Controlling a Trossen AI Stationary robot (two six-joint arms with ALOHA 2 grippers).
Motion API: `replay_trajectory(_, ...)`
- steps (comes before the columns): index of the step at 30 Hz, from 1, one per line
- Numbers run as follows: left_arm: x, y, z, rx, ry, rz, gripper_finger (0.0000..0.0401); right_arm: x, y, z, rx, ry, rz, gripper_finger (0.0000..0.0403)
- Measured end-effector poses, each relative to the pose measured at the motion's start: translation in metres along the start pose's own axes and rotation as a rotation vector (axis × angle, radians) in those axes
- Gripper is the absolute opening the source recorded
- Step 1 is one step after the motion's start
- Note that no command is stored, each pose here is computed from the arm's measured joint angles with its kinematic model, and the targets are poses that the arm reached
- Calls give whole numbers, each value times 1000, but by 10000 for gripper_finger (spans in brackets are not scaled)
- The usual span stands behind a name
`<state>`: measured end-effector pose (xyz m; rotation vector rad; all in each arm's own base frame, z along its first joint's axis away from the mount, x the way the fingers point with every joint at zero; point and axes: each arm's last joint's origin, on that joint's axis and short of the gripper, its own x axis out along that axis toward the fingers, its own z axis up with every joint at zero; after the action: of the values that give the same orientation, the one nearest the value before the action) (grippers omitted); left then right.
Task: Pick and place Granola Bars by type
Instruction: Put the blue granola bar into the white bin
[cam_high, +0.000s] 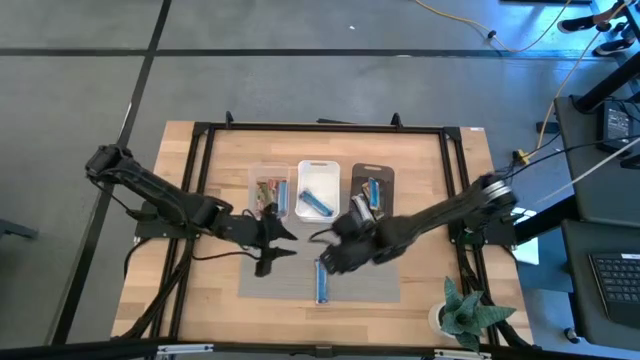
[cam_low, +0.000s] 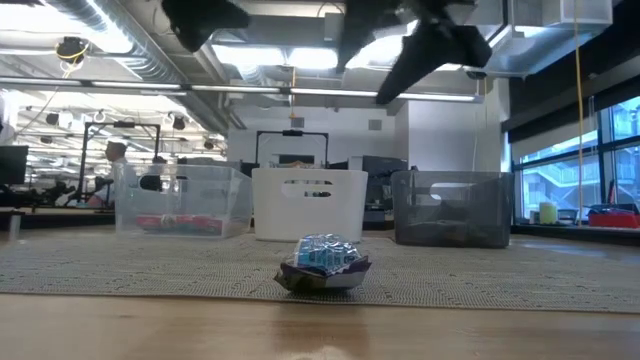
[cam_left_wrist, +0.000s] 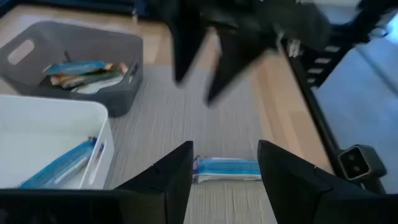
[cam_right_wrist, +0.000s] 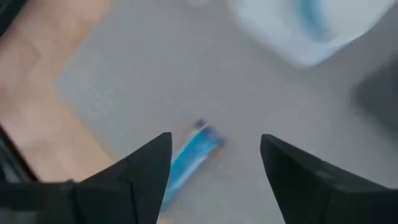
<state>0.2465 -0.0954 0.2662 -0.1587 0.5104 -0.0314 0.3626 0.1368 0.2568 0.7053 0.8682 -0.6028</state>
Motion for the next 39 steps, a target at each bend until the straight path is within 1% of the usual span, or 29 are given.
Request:
replay_trajectory(4, -8, 5, -19, -1, -68, -48, 171, 30, 30, -12, 46, 70, 2, 249)
replay_trajectory(6, -11, 9, -28, -4, -72, -51, 172, 45, 42, -18, 65, 102, 3, 249)
replay_trajectory(9, -12, 14, -37, -18, -67, -39, 173, 62, 55, -26, 85, 130, -39, 249)
replay_trajectory(10, -13, 15, -39, -25, -64, -38, 173, 66, 57, -28, 96, 144, -60, 249)
replay_trajectory(13, -12, 16, -44, -25, -49, -38, 171, 75, 59, -38, 121, 174, -176, 249)
replay_trajectory(16, -11, 16, -45, -24, -46, -45, 172, 78, 58, -46, 153, 207, -276, 249)
replay_trajectory(17, -11, 16, -45, -23, -44, -46, 173, 80, 60, -48, 171, 211, -288, 249)
replay_trajectory(20, -11, 15, -45, -24, -46, -49, 173, 90, 62, -55, 189, 232, -294, 249)
replay_trajectory(25, -11, 15, -45, -23, -43, -48, 171, 93, 68, -54, 207, 222, -248, 249)
replay_trajectory(30, -11, 15, -45, -25, -43, -48, 173, 94, 68, -54, 214, 218, -238, 249)
replay_trajectory(36, -11, 15, -45, -46, -41, -48, 171, 107, 68, -60, 231, 211, -188, 249)
replay_trajectory(39, -11, 16, -45, -48, -40, -48, 173, 113, 64, -64, 228, 216, -196, 249)
